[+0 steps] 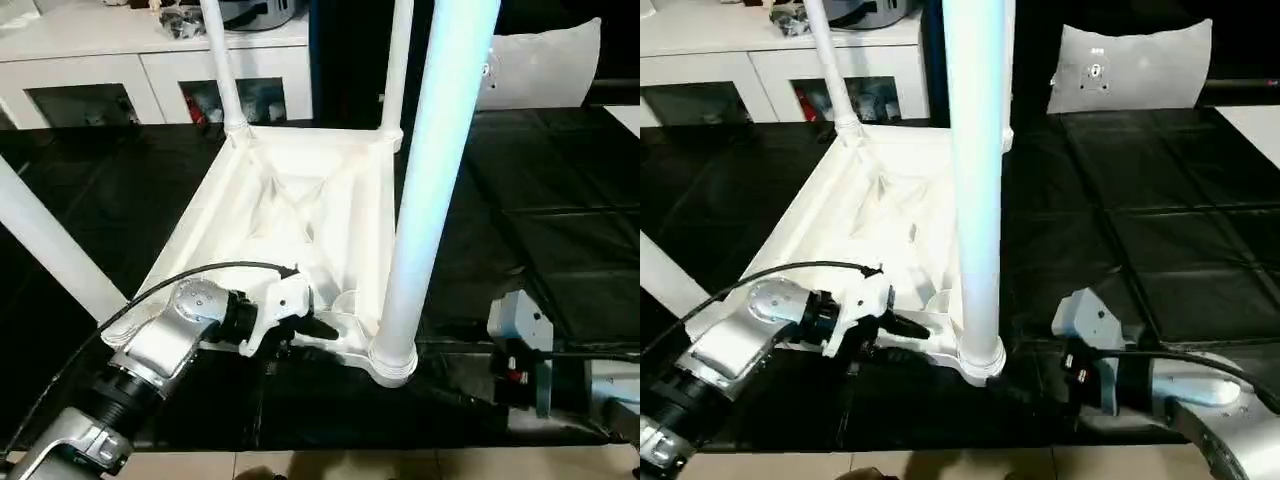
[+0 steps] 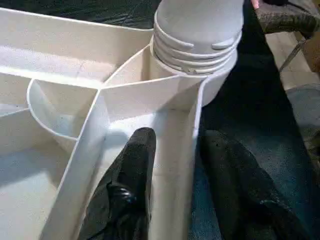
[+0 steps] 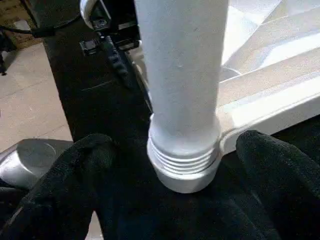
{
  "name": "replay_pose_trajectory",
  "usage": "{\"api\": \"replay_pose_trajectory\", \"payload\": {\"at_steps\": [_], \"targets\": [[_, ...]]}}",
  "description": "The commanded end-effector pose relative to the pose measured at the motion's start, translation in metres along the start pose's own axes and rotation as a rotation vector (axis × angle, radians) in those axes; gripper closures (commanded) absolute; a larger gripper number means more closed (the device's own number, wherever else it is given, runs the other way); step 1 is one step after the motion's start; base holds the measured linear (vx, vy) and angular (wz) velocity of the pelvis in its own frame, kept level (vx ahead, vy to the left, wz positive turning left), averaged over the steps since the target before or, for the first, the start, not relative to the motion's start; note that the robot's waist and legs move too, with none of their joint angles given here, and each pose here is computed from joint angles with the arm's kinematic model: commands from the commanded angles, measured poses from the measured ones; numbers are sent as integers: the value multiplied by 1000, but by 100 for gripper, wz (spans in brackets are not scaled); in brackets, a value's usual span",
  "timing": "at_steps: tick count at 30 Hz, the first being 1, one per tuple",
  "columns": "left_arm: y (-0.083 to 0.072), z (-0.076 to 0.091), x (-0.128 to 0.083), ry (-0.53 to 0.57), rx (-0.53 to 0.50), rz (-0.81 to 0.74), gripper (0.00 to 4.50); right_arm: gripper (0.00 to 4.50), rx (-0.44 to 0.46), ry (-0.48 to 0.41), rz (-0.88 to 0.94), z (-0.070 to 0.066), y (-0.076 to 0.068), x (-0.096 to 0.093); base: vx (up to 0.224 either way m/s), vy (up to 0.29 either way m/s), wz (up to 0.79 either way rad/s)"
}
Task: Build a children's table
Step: Rotate table base, then rotate leg to tighten
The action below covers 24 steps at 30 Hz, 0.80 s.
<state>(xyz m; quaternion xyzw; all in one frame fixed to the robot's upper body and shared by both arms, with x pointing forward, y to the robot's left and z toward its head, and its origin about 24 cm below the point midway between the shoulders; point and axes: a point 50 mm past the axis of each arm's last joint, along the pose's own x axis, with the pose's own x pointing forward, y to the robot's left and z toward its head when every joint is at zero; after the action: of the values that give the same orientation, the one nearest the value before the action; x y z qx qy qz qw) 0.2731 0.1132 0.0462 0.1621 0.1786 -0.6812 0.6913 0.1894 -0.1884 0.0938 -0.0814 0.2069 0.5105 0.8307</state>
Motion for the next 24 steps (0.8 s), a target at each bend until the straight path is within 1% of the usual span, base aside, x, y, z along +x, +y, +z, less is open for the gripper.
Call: {"api": "replay_pose_trajectory", "payload": {"at_steps": [1,2,3,5,6,9,10,13,14,15,17,20,22,23,24], "targets": [[3,-1,0,28,18,17,310,0,-20,0,1,5,3,2,0,0,0],[3,-2,1,32,20,18,310,0,-19,2,1,5,3,2,0,0,0],[3,-4,1,51,26,25,330,0,-23,14,-1,4,3,2,0,0,0],[4,-6,2,60,27,28,330,0,-25,26,2,3,3,2,0,0,0],[4,-6,2,60,27,28,346,0,-25,26,2,3,3,2,0,0,0],[5,-7,2,81,37,36,366,0,-26,36,13,2,4,3,0,0,0],[5,-7,2,79,37,40,388,0,-27,35,13,3,4,4,0,0,0],[6,-6,2,68,29,50,400,0,-28,33,12,3,4,4,0,0,0],[6,-7,2,68,25,54,420,0,-29,32,11,4,4,4,0,0,0],[6,-7,2,72,22,60,420,0,-30,30,11,4,3,5,0,0,0],[6,-10,1,90,4,87,434,0,-34,22,7,6,2,5,0,0,0],[2,-12,-2,78,-63,173,446,0,-35,-2,-10,10,-1,5,0,0,0],[-2,-11,-4,56,-102,230,449,0,-35,-14,-23,12,-3,5,0,0,0],[-10,-8,-5,43,-128,271,449,0,-37,-18,-33,13,-5,5,0,0,0],[-10,-8,-5,43,-128,271,449,0,-37,-18,-33,13,-5,5,0,0,0]]}}
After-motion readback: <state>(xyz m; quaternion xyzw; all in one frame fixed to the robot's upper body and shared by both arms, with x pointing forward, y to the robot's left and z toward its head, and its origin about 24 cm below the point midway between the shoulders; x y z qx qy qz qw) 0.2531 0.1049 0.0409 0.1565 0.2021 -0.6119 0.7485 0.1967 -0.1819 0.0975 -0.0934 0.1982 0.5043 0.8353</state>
